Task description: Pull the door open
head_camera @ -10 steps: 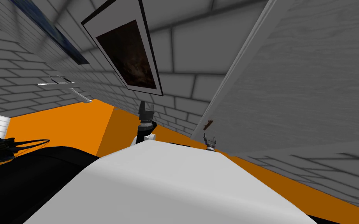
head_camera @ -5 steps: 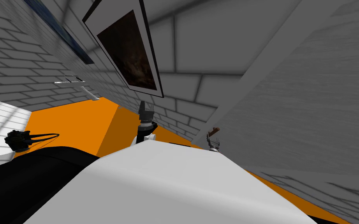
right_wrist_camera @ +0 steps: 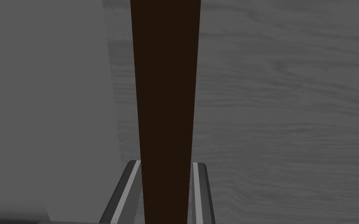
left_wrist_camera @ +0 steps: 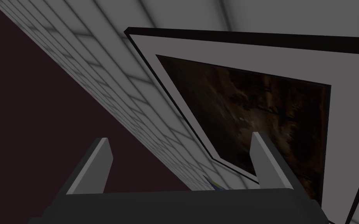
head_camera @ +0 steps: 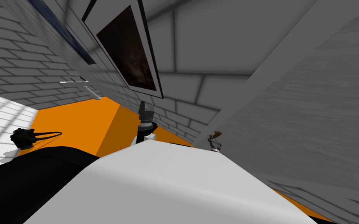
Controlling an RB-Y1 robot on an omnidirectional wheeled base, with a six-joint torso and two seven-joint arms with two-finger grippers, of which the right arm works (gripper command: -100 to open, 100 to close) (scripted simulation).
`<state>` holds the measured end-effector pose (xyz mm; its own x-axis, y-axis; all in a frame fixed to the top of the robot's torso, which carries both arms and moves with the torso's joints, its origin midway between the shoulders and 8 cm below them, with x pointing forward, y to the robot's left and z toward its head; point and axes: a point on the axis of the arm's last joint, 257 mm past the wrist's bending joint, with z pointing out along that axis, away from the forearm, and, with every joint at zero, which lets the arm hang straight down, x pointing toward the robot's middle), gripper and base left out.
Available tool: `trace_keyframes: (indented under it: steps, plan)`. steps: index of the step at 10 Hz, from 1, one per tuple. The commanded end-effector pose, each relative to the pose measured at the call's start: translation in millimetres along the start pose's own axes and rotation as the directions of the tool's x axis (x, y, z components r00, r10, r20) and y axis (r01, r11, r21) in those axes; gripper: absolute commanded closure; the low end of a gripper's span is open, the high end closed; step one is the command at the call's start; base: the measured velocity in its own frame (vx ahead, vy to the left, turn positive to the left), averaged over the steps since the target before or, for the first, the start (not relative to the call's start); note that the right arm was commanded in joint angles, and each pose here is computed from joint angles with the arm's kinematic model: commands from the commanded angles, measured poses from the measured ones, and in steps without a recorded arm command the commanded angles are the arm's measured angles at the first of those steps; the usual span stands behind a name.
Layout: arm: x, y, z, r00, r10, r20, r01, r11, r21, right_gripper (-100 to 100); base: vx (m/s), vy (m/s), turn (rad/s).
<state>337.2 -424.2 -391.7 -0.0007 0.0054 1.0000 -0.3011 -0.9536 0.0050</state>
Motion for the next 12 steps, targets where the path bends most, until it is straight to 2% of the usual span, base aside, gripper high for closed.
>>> trace_keyframes:
  steps: [1,4,5,12]
  plan:
    - [0.1,-1.4,0.4,1.0,0.001,0.0,-0.001,1.0,0.002,100,-0.012,-0.004,0.015]
    - [0.1,-1.4,0.4,1.0,0.001,0.0,-0.001,1.0,0.002,100,0.0,0.0,0.0]
    - [0.4,-1.7,-2.7,1.0,0.001,-0.002,-0.001,1.0,0.018,100,-0.099,-0.019,0.087]
    - [0.5,-4.1,-20.2,1.0,0.004,0.0,-0.004,0.995,0.101,100,-0.192,-0.016,0.108]
